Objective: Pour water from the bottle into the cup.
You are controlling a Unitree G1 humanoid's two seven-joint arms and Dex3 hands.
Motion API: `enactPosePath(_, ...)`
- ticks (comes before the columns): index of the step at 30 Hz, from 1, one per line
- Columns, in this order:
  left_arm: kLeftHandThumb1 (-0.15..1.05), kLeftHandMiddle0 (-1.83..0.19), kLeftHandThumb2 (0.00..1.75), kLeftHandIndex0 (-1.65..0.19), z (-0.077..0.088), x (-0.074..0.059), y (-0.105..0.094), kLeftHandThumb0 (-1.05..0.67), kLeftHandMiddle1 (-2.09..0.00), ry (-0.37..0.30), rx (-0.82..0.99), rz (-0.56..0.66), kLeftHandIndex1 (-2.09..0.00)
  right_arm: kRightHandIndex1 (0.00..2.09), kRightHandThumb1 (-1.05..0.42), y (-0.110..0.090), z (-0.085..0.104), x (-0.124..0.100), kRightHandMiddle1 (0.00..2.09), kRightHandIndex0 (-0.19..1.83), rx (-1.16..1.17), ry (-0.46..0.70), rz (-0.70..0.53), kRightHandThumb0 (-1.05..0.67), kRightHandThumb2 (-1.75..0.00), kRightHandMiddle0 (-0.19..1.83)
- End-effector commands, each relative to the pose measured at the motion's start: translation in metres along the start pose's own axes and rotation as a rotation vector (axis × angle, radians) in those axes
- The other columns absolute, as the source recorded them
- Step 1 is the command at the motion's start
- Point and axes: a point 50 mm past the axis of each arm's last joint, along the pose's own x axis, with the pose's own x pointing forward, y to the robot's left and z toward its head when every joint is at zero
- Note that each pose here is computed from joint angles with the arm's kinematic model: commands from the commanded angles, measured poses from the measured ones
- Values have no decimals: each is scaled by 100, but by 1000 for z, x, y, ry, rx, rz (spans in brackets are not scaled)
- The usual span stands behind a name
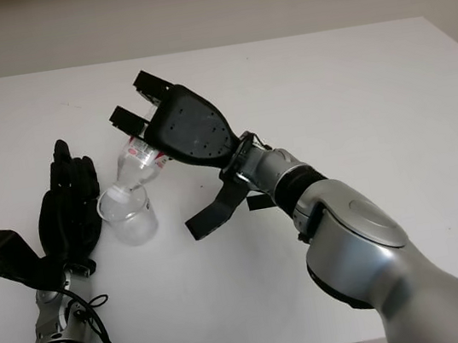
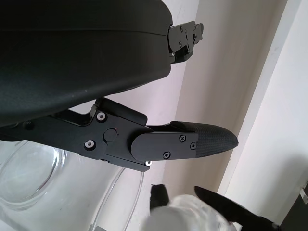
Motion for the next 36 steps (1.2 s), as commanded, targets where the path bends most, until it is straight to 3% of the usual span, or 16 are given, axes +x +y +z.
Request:
enactPosePath(1,105,16,38,18,-22,-14,4,-74,-5,86,-30,29,-4,209,-105,-2,-1,4,209,117,60,66,-19,-52,-20,75)
enactPosePath(4,105,17,38,19,-21,-15,5,-73,-5,87,-30,24,-4,209,-105,-1,-3,2,209,122,114,124,-9,-49,-24,83)
enactPosePath(11,105,17,40,19,-19,-14,5,-73,-5,84,-22,23,-4,209,-105,3,-9,-7,209,117,159,217,7,-43,-12,88)
enactPosePath(17,105,16,38,18,-19,-14,6,-72,-6,87,-22,27,-4,209,-105,10,-15,-17,209,123,280,358,96,-43,-23,92)
enactPosePath(28,105,18,40,19,-16,-12,6,-72,-5,93,-22,11,-3,209,-105,15,-26,-38,209,128,959,689,142,-41,-36,89)
enactPosePath(36,105,17,39,19,-16,-11,5,-73,-6,94,-13,6,-3,209,-105,11,-39,-71,209,133,1441,874,102,-42,-42,99)
